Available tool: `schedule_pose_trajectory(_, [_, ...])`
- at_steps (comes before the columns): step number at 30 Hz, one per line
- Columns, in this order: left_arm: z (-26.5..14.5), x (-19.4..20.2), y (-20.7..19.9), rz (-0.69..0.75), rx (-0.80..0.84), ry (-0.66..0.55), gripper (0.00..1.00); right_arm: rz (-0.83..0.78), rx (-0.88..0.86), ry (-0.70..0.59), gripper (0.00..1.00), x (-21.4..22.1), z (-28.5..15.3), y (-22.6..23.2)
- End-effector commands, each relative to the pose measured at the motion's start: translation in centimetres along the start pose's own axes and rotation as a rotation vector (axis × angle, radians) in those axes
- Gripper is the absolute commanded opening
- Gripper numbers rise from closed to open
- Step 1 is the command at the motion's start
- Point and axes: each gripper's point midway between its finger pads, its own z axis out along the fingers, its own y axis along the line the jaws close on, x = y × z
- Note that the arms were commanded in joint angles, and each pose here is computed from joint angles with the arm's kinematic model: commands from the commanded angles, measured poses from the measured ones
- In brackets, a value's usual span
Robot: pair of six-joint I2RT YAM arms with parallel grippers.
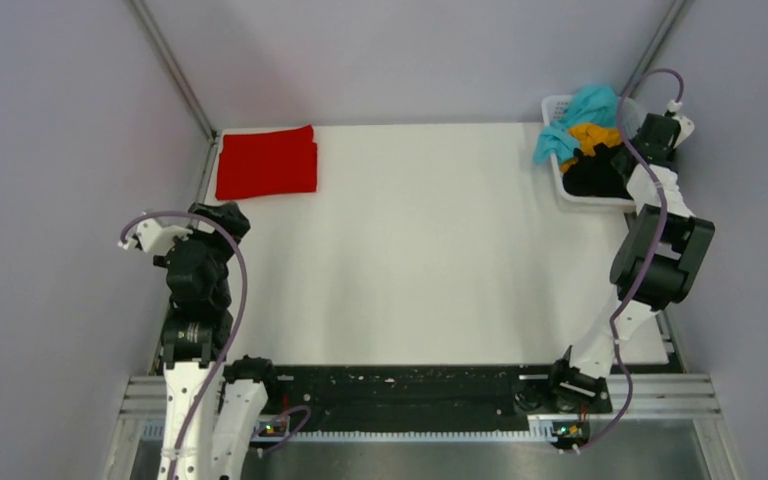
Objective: Fold and stack the t-shirts
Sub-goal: Grab crumpled tshirt from bin with the right arm, then move the tshirt to the center of the board
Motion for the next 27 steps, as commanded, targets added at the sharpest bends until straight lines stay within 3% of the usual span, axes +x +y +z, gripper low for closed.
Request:
schedule_pose_trajectory(1, [0.2,-1.0,-0.9,-0.016,0.027,-0.035,0.99,0.035,-0.099,-0.160,0.11,-7.0,-3.2,2.4])
schedule_pose_trajectory(7, [0.0,0.0,-2.4,0.027,0.134,0.006,0.99,-0.019,-0.093,-0.286,0.00,-12.2,-9.1,2.4])
schedule_pose_trajectory(17, [1.0,2.4,-1.3,0.033,0.074,0.099,0.99,-0.004,-0.511,-0.585,0.00,-24.3,-25.3,10.2])
schedule_pose_trajectory(22, [1.0,3.0,-0.9,0.047,0.070,0.116,0.99,-0.081,-0.882,-0.533,0.00,-24.2,-33.0,18.4])
schedule_pose_trajectory(27, [1.0,3.5,-0.5,0.055,0.061,0.132,0.99,-0.231,-1.232,-0.496,0.00,-19.9,-42.3,28.0])
